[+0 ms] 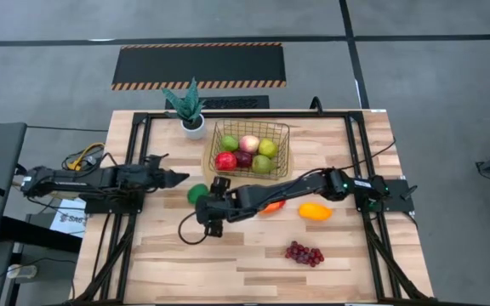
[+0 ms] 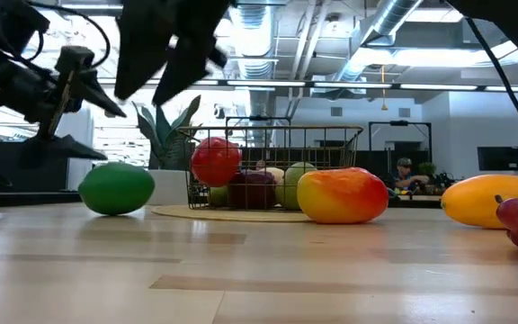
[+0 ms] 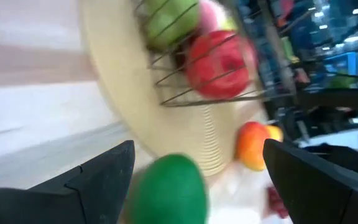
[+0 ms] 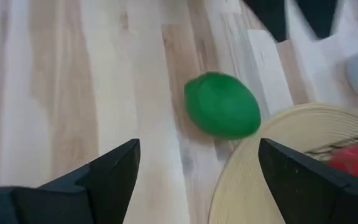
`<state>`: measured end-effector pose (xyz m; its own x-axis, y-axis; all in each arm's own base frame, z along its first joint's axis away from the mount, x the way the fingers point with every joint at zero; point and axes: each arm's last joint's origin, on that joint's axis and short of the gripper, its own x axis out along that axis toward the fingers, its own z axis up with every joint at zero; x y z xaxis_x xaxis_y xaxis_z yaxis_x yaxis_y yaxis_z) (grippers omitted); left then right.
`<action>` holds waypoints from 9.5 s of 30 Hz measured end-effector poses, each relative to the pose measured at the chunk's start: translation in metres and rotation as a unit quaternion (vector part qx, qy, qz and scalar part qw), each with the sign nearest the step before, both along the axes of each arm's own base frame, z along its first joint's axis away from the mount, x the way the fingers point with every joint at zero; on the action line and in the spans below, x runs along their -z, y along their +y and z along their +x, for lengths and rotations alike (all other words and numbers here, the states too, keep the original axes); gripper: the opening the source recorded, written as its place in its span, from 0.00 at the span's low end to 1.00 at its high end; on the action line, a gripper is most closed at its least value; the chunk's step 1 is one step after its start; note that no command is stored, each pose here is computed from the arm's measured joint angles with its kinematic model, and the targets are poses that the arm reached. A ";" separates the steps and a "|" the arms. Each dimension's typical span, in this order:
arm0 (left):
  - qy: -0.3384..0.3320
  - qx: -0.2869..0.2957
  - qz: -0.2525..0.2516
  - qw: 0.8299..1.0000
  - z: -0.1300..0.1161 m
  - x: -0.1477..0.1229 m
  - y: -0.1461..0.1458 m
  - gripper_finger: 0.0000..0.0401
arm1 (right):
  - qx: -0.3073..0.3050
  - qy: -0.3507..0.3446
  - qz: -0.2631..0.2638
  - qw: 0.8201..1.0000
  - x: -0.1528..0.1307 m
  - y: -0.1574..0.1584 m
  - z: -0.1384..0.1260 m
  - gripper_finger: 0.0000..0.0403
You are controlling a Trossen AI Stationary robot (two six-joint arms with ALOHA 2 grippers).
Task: Build produce basket
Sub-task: Put the green lime into the wire basket
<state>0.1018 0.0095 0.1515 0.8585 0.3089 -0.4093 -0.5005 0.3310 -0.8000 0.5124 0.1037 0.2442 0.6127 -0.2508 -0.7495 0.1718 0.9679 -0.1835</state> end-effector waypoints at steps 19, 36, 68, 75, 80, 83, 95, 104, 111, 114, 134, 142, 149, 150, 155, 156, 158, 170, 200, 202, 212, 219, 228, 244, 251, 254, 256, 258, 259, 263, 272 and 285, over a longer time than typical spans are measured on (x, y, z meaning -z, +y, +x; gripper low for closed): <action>0.062 -0.029 -0.053 0.996 0.020 0.022 -0.022 0.54 | 0.024 -0.097 0.064 0.993 -0.118 0.012 -0.066 0.83; -0.018 0.014 -0.144 0.989 0.061 0.037 -0.063 0.48 | 0.020 -0.099 0.083 0.991 -0.117 0.034 -0.073 0.82; 0.006 -0.044 -0.001 0.999 0.047 -0.042 -0.077 0.48 | 0.210 -0.031 0.120 0.970 -0.077 0.037 -0.078 0.82; 0.131 -0.111 0.043 0.984 0.039 -0.023 -0.045 0.48 | 0.232 -0.040 0.126 0.964 -0.077 0.025 -0.074 0.82; 0.144 -0.137 0.063 0.978 0.044 -0.008 -0.034 0.48 | 0.246 -0.051 0.138 0.958 -0.078 0.020 -0.071 0.82; 0.144 -0.139 0.081 0.976 0.050 0.002 -0.027 0.48 | 0.246 -0.051 0.138 0.958 -0.078 0.021 -0.071 0.82; 0.177 -0.063 0.076 0.979 0.084 0.036 -0.015 0.48 | 0.250 -0.054 0.151 0.955 -0.078 0.028 -0.073 0.82; 0.132 -0.013 0.030 0.991 0.103 0.055 -0.035 0.48 | 0.251 -0.049 0.160 0.953 -0.074 0.045 -0.078 0.82; 0.087 0.035 0.007 0.996 0.127 0.035 -0.055 0.48 | 0.289 -0.010 0.156 0.945 -0.047 0.059 -0.079 0.82; 0.076 0.038 0.029 0.996 0.135 0.026 -0.058 0.48 | 0.309 -0.011 0.159 0.938 -0.039 0.057 -0.074 0.82; 0.075 0.133 0.001 0.988 0.141 0.019 -0.071 0.48 | 0.352 0.121 0.179 0.911 -0.033 0.145 -0.155 0.82; 0.074 0.154 0.015 0.985 0.140 0.018 -0.077 0.55 | 0.261 0.164 0.126 0.943 -0.030 0.137 -0.153 0.82; 0.072 0.173 0.014 0.982 0.137 0.018 -0.087 0.70 | 0.330 0.193 0.186 0.905 -0.026 0.129 -0.149 0.82; 0.072 0.175 0.014 0.982 0.137 0.018 -0.088 0.72 | 0.342 0.190 0.193 0.900 -0.027 0.131 -0.150 0.82; 0.071 0.177 0.003 0.982 0.135 0.018 -0.092 0.78 | 0.374 0.167 0.215 0.887 -0.037 0.136 -0.158 0.82; 0.071 0.175 0.000 0.982 0.135 0.018 -0.092 0.79 | 0.374 0.162 0.223 0.886 -0.043 0.135 -0.161 0.82; 0.071 0.174 -0.002 0.982 0.135 0.018 -0.092 0.79 | 0.369 0.151 0.232 0.887 -0.055 0.133 -0.167 0.82; 0.076 0.191 -0.014 0.979 0.135 0.019 -0.093 0.79 | 0.489 0.086 0.267 0.826 -0.077 0.072 -0.258 0.82; 0.084 0.199 -0.003 0.976 0.134 0.020 -0.092 0.79 | 0.652 0.004 0.322 0.686 0.051 0.086 -0.191 0.83; 0.086 0.200 0.000 0.976 0.134 0.020 -0.092 0.79 | 0.652 0.005 0.324 0.685 0.059 0.087 -0.186 0.83; 0.096 0.201 0.004 0.975 0.133 0.022 -0.091 0.79 | 0.656 0.003 0.302 0.692 0.068 0.078 -0.179 0.83; 0.094 0.200 0.002 0.975 0.134 0.021 -0.091 0.79 | 0.657 0.008 0.288 0.697 0.071 0.066 -0.173 0.82; 0.095 0.208 0.000 0.974 0.134 0.021 -0.091 0.79 | 0.625 0.033 0.280 0.728 0.067 0.060 -0.168 0.75; 0.096 0.207 -0.005 0.974 0.135 0.021 -0.088 0.79 | 0.502 -0.027 0.372 0.780 -0.009 0.077 -0.168 0.72; 0.095 0.204 -0.008 0.974 0.135 0.021 -0.088 0.79 | 0.391 -0.156 0.432 0.798 -0.081 0.083 -0.195 0.72; 0.095 0.203 -0.008 0.975 0.135 0.021 -0.088 0.79 | 0.349 -0.236 0.442 0.792 -0.111 0.083 -0.207 0.72; 0.094 0.199 -0.009 0.976 0.135 0.021 -0.088 0.79 | 0.329 -0.285 0.441 0.785 -0.128 0.083 -0.215 0.72; 0.093 0.195 -0.013 0.976 0.135 0.021 -0.088 0.79 | 0.313 -0.326 0.439 0.776 -0.143 0.082 -0.221 0.72; 0.092 0.193 -0.013 0.977 0.135 0.021 -0.088 0.79 | 0.305 -0.344 0.436 0.774 -0.149 0.082 -0.224 0.72; 0.092 0.192 -0.014 0.977 0.135 0.021 -0.087 0.79 | 0.275 -0.401 0.429 0.761 -0.172 0.077 -0.230 0.72; 0.091 0.187 -0.013 0.978 0.135 0.021 -0.087 0.79 | 0.276 -0.432 0.380 0.770 -0.192 0.039 -0.233 0.72; 0.125 0.205 -0.010 0.971 0.132 0.026 -0.085 0.79 | 0.402 -0.244 0.203 0.859 -0.141 -0.065 -0.208 0.72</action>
<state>0.2340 -0.0756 0.1256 0.7806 -0.0479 -0.6232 -0.5092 0.5294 -0.6786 0.3040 0.0386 0.3849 0.6303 -0.5182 -0.5780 0.7747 0.4680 0.4252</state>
